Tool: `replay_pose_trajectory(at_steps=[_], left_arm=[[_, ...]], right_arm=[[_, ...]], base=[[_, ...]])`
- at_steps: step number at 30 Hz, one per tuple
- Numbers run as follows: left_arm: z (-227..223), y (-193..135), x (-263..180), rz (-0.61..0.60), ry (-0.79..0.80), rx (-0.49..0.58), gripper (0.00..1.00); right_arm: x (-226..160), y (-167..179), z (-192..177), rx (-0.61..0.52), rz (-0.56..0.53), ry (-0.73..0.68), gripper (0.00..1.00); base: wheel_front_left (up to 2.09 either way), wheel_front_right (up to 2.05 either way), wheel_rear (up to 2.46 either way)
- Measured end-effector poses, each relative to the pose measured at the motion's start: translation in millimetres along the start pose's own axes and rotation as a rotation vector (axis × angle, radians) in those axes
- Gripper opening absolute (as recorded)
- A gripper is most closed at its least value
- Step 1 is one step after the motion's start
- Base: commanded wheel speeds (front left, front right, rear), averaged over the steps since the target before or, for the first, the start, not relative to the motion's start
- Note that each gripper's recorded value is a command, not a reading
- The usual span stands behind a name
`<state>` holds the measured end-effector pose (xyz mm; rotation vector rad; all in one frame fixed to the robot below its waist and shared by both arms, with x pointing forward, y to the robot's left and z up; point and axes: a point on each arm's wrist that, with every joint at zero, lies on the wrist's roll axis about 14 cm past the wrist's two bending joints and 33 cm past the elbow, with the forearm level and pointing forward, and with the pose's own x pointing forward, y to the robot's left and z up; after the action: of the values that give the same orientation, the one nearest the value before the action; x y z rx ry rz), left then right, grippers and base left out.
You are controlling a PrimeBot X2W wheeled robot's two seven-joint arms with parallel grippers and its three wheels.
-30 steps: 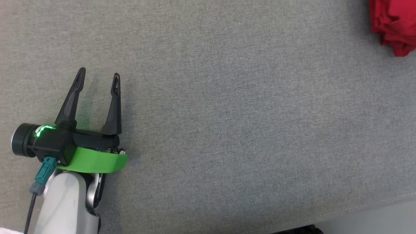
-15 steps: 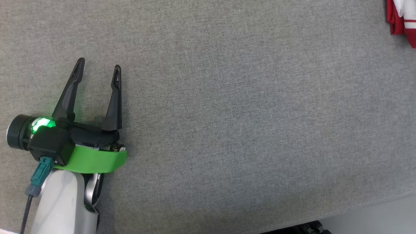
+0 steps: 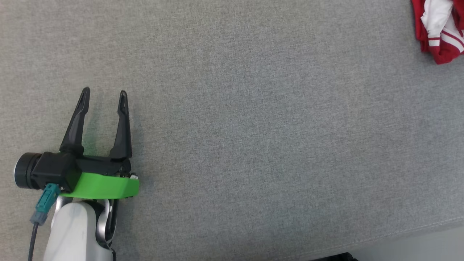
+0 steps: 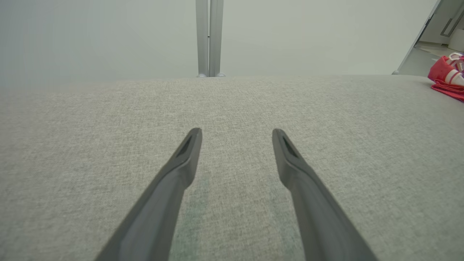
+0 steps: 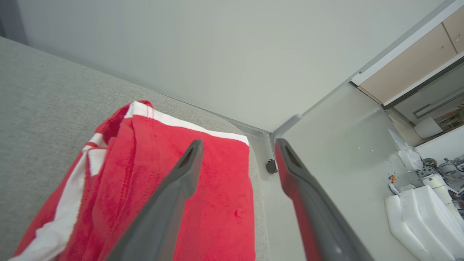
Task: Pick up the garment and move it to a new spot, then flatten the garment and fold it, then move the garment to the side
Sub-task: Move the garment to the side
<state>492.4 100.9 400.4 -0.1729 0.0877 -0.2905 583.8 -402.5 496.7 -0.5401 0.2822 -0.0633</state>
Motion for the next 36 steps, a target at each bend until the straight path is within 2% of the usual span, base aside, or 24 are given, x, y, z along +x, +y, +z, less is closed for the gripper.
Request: replay_pose_trajectory(at_steps=[5, 13, 19, 26, 36], left_arm=[[16, 13, -24, 0.071, -0.009, 0.005, 1.00], [40, 28, -68, 0.161, -0.029, 0.017, 1.00], [60, 35, -97, 0.208, -0.067, 0.030, 1.00], [81, 37, -126, 0.243, -0.120, 0.036, 1.00], [93, 41, -154, 0.281, -0.158, 0.039, 1.00]], right_arm=[[-16, 32, 50, 0.128, 0.055, -0.174, 1.00], [-74, 92, 77, 0.321, 0.130, -0.330, 1.00], [-123, 130, 86, 0.432, 0.164, -0.397, 1.00], [-176, 154, 92, 0.550, 0.177, -0.453, 1.00], [-225, 174, 82, 0.614, 0.178, -0.457, 1.00]], base=[[0.00, 0.00, 0.00], [0.00, 0.00, 0.00], [0.00, 0.00, 0.00], [0.00, 0.00, 0.00], [0.00, 0.00, 0.00]])
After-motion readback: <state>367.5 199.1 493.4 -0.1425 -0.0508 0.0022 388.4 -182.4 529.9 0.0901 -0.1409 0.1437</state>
